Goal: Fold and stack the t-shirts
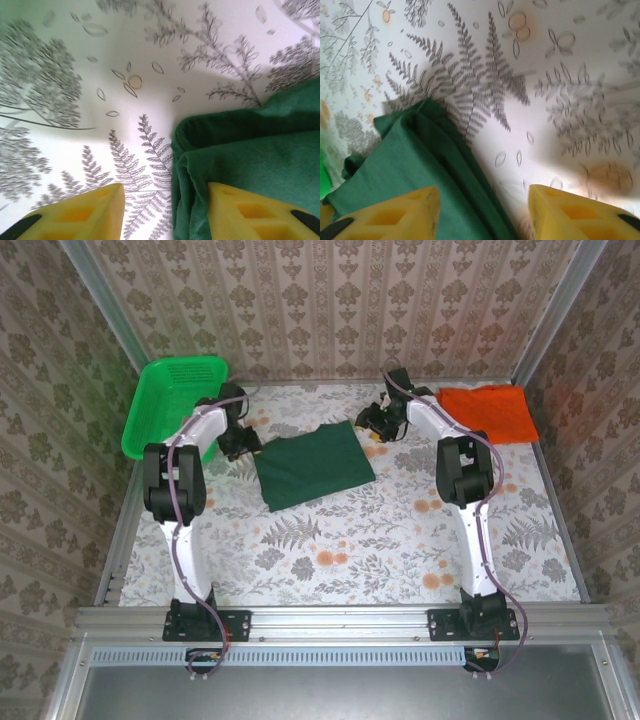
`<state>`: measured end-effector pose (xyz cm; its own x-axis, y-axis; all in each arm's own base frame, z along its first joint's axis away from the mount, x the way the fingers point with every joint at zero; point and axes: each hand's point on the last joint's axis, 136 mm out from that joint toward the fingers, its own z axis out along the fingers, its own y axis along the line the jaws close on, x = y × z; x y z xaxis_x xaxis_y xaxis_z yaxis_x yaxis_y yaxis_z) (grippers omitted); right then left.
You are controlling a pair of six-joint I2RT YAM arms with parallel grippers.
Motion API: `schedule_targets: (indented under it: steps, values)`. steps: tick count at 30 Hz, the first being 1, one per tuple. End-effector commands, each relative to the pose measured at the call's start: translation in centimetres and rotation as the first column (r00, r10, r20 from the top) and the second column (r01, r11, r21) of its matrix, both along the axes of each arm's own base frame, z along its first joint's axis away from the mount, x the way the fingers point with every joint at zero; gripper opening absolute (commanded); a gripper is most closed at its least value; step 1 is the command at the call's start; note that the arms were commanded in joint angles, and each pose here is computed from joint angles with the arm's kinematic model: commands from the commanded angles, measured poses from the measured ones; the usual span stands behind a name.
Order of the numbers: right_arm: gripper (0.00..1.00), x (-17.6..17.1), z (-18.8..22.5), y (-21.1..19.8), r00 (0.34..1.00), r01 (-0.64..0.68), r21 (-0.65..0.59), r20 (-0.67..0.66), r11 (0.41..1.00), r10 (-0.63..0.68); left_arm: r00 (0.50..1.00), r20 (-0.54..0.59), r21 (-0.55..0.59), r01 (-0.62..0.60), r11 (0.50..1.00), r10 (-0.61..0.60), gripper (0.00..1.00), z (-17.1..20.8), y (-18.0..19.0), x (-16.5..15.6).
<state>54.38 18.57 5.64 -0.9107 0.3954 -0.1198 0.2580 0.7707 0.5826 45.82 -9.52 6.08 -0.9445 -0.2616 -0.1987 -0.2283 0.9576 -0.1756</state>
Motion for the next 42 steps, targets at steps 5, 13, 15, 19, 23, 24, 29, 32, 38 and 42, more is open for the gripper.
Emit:
schedule_targets:
  steps: [5, 13, 15, 19, 23, 24, 29, 32, 38, 42]
  values:
    - [0.33, -4.7, 6.8, 5.2, 0.988, -0.126, 0.167, 0.112, 0.978, 0.108, 0.994, 0.101, -0.142, 0.058, 0.988, -0.044, 0.4, 6.8, -5.7, -1.9]
    - [0.2, -8.4, -0.7, 7.5, 0.994, -0.092, 0.188, -0.035, 0.978, 0.101, 0.99, -0.021, -0.37, 0.122, 0.921, -0.139, 0.25, 1.6, -15.3, -7.2]
    - [0.17, -9.6, -2.9, 6.7, 0.994, -0.066, 0.15, -0.08, 0.986, 0.079, 0.985, -0.061, -0.339, 0.132, 0.931, -0.162, 0.23, -0.7, -15.3, -8.5]
    - [0.1, -13.1, -5.0, 5.0, 0.993, -0.004, 0.122, -0.119, 0.993, 0.018, 0.964, -0.116, -0.266, 0.2, 0.943, -0.237, 0.21, -4.3, -13.5, -11.5]
    - [0.09, -18.0, -6.1, 3.2, 0.99, 0.028, 0.097, -0.138, 0.995, -0.015, 0.933, -0.13, -0.284, 0.289, 0.914, -0.336, 0.21, -5.4, -13.4, -15.7]
    - [0.09, -19.5, -6.3, 2.7, 0.989, 0.032, 0.089, -0.145, 0.996, -0.019, 0.926, -0.13, -0.295, 0.305, 0.905, -0.354, 0.21, -5.5, -13.2, -16.7]
    - [0.1, -25.9, -7.4, 0.6, 0.981, 0.089, 0.095, -0.18, 0.992, -0.071, 0.904, -0.142, -0.318, 0.344, 0.883, -0.403, 0.23, -5.3, -11.9, -21.3]
    - [0.12, -28.2, -6.8, 0.5, 0.983, 0.092, 0.108, -0.166, 0.99, -0.073, 0.904, -0.143, -0.363, 0.332, 0.871, -0.404, 0.28, -4.1, -11.9, -23.0]
    - [0.25, -27.4, 0.2, 1.1, 0.996, 0.064, 0.113, 0.052, 0.991, -0.07, 0.928, -0.056, -0.362, 0.324, 0.874, -0.367, 0.47, 2.0, -11.6, -21.0]
    - [0.27, -24.2, 4.4, 1.1, 0.984, 0.035, 0.049, 0.174, 0.998, -0.043, 0.949, 0.02, -0.417, 0.294, 0.86, -0.315, 0.45, 5.1, -12.6, -16.7]
